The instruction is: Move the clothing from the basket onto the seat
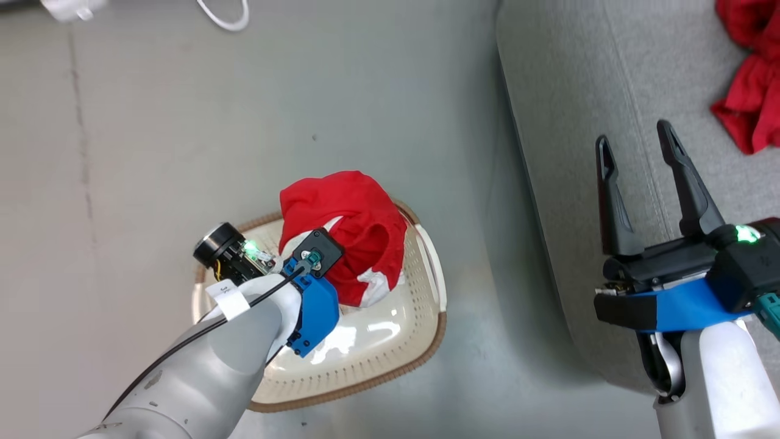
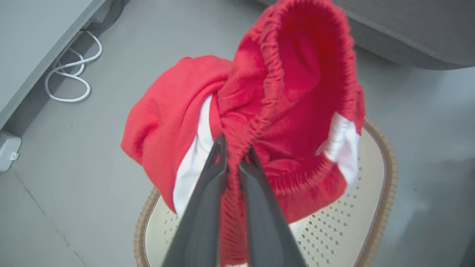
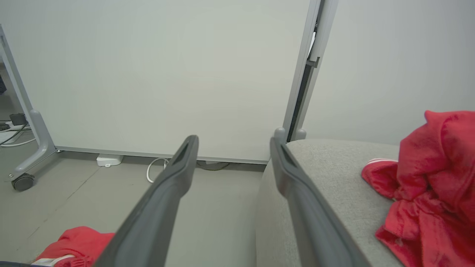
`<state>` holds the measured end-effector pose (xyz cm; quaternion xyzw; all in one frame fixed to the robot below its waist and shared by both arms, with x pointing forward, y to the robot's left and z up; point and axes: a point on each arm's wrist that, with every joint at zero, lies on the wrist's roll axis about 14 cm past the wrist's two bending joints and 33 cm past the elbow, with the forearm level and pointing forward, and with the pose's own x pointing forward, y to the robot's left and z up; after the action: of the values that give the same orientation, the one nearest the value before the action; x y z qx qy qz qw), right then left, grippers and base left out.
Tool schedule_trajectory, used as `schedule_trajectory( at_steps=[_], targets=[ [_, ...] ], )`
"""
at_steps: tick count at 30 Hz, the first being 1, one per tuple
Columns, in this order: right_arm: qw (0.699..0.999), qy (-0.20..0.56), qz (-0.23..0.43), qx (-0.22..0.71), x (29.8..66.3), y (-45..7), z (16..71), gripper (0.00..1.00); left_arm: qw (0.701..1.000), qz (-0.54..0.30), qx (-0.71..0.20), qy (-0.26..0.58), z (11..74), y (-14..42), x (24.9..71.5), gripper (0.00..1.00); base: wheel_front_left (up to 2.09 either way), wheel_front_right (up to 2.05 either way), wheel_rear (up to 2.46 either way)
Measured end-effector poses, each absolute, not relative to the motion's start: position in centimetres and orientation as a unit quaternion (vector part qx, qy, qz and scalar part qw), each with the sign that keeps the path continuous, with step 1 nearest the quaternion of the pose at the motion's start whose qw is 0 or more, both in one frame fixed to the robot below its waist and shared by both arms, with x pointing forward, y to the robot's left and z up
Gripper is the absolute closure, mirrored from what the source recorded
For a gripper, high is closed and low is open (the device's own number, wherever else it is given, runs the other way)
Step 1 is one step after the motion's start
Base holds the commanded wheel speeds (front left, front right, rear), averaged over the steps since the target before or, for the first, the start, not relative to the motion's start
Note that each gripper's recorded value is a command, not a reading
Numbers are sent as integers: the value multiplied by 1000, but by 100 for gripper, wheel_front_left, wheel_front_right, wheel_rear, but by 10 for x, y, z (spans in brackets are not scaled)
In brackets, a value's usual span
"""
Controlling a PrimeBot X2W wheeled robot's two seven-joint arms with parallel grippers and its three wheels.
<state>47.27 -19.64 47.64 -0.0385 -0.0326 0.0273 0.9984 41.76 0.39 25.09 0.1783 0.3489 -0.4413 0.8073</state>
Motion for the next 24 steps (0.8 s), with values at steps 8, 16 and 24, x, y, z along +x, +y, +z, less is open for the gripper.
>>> schedule_trajectory(
  at_steps=[8,16,24],
  targets=[
    [997,-55,38,-33,457,-188,501,0,855,-403,141,294,304,9,431,100,0,0,0],
    [996,-74,49,-24,441,-179,520,0,895,-365,101,233,362,14,447,100,0,0,0],
    [994,-88,61,-18,426,-169,534,0,923,-341,68,168,414,22,450,100,0,0,0]
  ],
)
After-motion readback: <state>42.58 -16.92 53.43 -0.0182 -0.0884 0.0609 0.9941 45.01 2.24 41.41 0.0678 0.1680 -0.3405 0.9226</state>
